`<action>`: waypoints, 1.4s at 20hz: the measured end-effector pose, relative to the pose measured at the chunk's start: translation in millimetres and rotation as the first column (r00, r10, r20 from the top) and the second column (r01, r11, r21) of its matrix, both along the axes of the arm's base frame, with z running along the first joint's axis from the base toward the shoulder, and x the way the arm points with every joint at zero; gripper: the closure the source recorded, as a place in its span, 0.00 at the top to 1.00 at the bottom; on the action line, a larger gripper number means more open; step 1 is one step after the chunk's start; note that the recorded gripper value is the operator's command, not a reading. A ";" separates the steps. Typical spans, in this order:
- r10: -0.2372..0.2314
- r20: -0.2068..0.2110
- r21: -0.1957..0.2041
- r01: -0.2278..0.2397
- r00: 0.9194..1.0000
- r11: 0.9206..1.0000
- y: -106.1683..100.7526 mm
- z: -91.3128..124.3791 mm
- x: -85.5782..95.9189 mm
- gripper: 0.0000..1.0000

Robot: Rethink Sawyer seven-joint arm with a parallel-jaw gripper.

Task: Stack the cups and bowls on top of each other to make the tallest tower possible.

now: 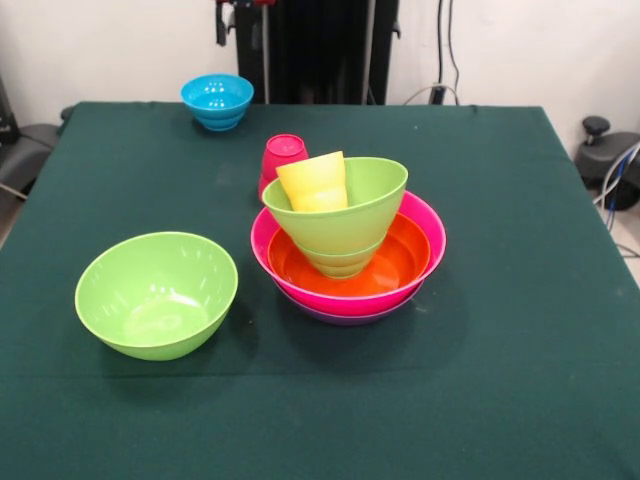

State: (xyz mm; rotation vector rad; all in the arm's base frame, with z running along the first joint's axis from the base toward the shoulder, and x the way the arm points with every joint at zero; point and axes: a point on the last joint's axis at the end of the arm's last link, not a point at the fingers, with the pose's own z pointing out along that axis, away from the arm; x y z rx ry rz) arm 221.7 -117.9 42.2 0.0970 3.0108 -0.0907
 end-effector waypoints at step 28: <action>-0.046 0.018 0.086 0.045 0.999 0.995 0.2 -26.3 30.9 1.00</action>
